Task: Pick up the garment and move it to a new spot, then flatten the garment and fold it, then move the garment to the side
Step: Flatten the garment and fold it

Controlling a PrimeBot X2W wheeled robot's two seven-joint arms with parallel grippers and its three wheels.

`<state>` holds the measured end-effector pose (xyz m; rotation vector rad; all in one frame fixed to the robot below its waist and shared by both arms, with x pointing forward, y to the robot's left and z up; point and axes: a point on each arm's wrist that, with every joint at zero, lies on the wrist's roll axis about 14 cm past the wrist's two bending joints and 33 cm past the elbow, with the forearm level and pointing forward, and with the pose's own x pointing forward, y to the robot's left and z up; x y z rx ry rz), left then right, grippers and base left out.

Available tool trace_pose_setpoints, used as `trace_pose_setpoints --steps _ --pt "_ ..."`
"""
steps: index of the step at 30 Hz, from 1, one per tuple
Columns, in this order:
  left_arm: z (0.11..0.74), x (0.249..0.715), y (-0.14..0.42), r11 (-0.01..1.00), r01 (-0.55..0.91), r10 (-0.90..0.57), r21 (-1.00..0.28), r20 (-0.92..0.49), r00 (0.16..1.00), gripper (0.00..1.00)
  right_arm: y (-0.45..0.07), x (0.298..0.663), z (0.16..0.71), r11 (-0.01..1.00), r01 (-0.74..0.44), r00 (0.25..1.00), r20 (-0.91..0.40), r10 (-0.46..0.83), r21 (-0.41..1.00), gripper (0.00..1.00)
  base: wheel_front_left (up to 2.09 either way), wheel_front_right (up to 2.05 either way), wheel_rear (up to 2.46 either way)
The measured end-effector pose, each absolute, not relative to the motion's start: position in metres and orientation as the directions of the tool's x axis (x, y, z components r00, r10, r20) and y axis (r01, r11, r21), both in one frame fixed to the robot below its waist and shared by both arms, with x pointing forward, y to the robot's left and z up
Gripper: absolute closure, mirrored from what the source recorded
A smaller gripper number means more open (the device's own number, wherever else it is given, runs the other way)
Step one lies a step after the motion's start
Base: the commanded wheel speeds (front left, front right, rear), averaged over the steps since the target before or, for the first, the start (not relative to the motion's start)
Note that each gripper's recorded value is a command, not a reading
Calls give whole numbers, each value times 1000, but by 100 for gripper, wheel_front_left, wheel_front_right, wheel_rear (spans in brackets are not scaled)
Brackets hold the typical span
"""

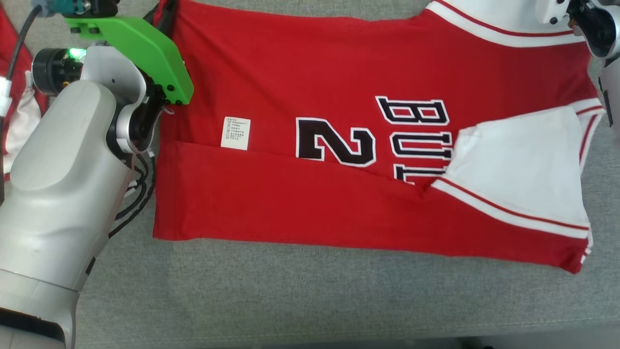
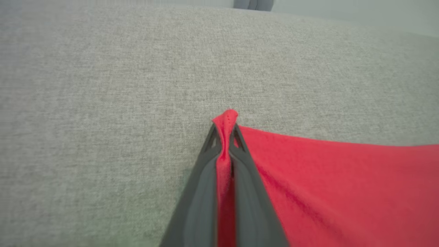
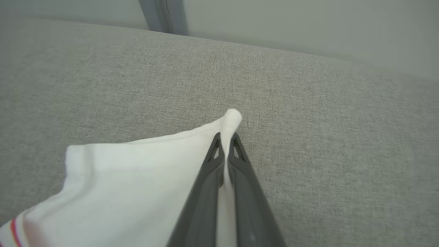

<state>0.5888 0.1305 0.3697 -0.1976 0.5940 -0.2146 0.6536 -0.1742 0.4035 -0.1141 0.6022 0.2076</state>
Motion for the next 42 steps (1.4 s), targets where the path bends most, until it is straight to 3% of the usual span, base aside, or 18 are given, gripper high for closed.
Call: trace_pose_setpoints --steps 5,14,25,37,38,39,40,41,42 --pt "394 593 135 964 149 -234 -220 -440 867 100 -175 657 439 977 -213 869 -464 175 -31 100 0 0 0" --pt "405 573 125 958 197 -268 -207 -411 871 100 -177 619 449 969 -248 856 -469 218 -2 100 0 0 0" --pt "435 554 122 947 289 -318 -143 -281 905 100 -184 534 466 948 -309 846 -435 309 73 100 0 0 0" --pt "413 521 120 935 342 -353 -92 -309 883 100 -175 455 456 944 -285 812 -483 329 165 100 0 0 0" --pt "411 520 122 937 338 -349 -92 -310 884 100 -172 451 453 943 -286 805 -492 332 169 82 0 0 0" --pt "410 518 123 938 334 -345 -91 -310 886 100 -171 448 451 943 -285 802 -495 334 174 12 0 0 0" --pt "408 516 124 940 328 -340 -92 -312 887 62 -169 445 449 942 -283 799 -499 337 183 0 0 0 0" --pt "407 515 126 942 322 -334 -89 -315 888 4 -168 443 449 941 -282 798 -500 338 186 0 0 0 0" --pt "406 513 127 944 317 -328 -88 -315 891 0 -166 441 448 940 -282 794 -503 341 191 0 0 0 0"
